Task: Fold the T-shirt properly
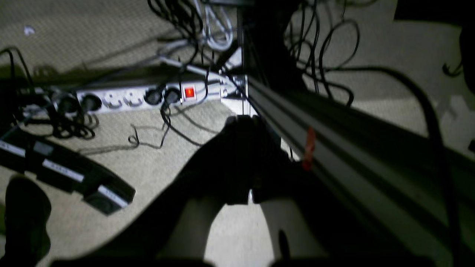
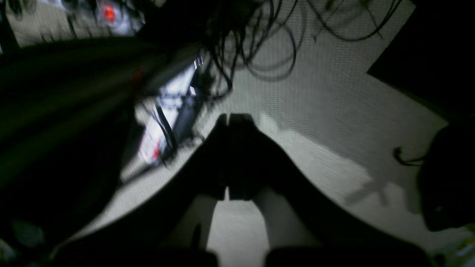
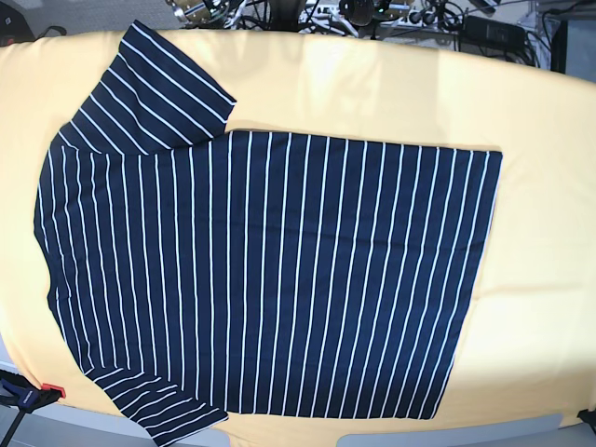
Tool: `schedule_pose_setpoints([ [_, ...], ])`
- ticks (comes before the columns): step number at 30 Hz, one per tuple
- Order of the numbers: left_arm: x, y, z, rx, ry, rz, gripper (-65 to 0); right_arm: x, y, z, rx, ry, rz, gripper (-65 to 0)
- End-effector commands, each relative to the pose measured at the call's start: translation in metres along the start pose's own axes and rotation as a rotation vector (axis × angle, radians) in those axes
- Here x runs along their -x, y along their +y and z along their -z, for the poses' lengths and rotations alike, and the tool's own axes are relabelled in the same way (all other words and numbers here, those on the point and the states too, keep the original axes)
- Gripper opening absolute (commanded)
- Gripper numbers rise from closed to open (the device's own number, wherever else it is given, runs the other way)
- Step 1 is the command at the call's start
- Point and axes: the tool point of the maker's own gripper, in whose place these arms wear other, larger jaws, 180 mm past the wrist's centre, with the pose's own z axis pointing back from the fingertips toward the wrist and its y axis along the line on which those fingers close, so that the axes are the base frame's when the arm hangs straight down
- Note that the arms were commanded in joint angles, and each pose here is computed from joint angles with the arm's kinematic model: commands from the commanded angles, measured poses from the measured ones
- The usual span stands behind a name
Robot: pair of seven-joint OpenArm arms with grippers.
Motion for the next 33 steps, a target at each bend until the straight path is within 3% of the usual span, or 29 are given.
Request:
schedule_pose_setpoints([
  [1, -0.002, -0.005, 0.000, 0.024, -0.001, 0.000, -65.0, 0.003, 0.001, 0.000, -0.015, 0.015, -0.020, -65.0],
  [5, 0.008, -0.016, -0.004, 0.106, 0.040, 0.086, -65.0, 0.031, 0.016, -0.003, -0.100, 0.114, -0.057, -65.0],
  [10, 0.032, -0.007, -0.012, 0.101, 0.074, 0.098, -65.0, 0.071, 0.036, -0.011, -0.170, 0.170, -0.062, -65.0],
  [18, 0.065, 0.015, -0.039, 0.117, 0.119, 0.026, -65.0, 0.106, 0.061, -0.035, -0.185, 0.140, -0.071, -65.0],
  [25, 0.099, 0.027, -0.086, 0.192, 0.224, 0.032, -65.0, 0.131, 0.082, -0.077, -0.199, 0.229, -0.109, -65.0],
  [33, 0.114, 0.030, -0.150, 0.189, 0.250, 0.183, -65.0, 0.125, 0.090, -0.143, -0.169, 0.161, -0.137, -65.0],
])
